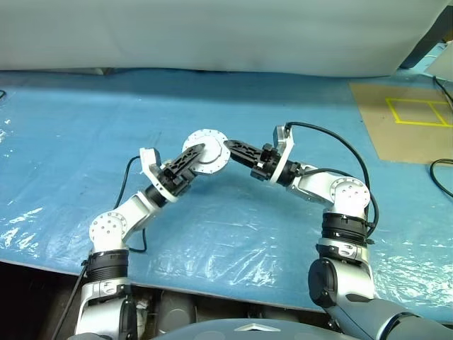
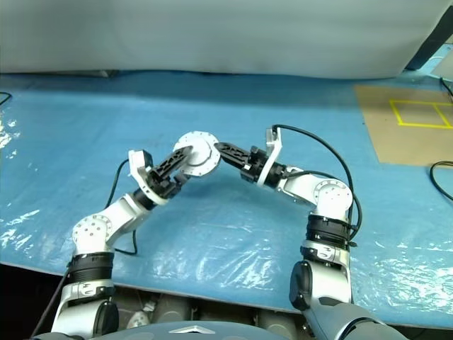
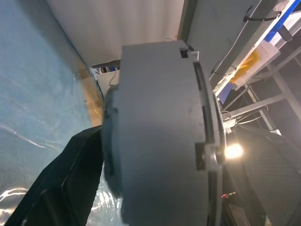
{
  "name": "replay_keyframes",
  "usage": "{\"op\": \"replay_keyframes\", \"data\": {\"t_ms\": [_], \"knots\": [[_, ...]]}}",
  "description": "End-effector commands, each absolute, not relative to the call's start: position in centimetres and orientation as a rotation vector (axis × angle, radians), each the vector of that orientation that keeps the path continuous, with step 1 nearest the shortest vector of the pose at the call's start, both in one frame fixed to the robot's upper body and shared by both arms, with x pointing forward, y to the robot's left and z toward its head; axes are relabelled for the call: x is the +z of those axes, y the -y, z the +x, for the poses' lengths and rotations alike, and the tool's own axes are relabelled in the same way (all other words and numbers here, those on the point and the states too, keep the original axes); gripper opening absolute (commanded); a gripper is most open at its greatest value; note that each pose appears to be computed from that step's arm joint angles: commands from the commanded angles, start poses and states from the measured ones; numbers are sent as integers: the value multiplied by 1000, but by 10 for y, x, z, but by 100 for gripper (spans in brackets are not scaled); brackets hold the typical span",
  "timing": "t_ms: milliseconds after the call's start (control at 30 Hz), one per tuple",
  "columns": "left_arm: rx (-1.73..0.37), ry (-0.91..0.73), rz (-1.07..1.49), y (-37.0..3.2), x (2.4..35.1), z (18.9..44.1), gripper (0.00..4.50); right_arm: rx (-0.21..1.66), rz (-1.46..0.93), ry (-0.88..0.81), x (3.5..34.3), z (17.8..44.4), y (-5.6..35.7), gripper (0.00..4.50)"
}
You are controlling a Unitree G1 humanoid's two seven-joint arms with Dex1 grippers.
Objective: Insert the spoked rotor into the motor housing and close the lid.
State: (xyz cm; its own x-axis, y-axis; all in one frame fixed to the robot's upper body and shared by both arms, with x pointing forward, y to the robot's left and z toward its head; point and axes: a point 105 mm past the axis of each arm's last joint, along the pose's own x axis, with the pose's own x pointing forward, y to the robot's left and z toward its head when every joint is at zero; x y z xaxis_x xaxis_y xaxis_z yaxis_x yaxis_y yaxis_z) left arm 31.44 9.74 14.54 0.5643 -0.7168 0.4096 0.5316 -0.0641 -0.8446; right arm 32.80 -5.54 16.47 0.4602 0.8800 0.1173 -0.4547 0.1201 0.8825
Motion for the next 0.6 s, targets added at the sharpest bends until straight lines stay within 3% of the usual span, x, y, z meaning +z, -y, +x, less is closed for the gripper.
{"op": "replay_keyframes", "data": {"t_ms": [33,133,233,600], "knots": [[-1025,-153,-1215,-94,148,317,430,1124,1043,-402,190,321,54,132],[-1038,-155,-1215,-90,148,315,360,1122,1043,-404,189,321,54,132],[-1025,-176,-1186,-86,146,317,258,1119,1043,-405,189,321,54,132],[-1046,-132,-1185,-85,153,317,257,1071,949,-423,180,320,51,132]]}}
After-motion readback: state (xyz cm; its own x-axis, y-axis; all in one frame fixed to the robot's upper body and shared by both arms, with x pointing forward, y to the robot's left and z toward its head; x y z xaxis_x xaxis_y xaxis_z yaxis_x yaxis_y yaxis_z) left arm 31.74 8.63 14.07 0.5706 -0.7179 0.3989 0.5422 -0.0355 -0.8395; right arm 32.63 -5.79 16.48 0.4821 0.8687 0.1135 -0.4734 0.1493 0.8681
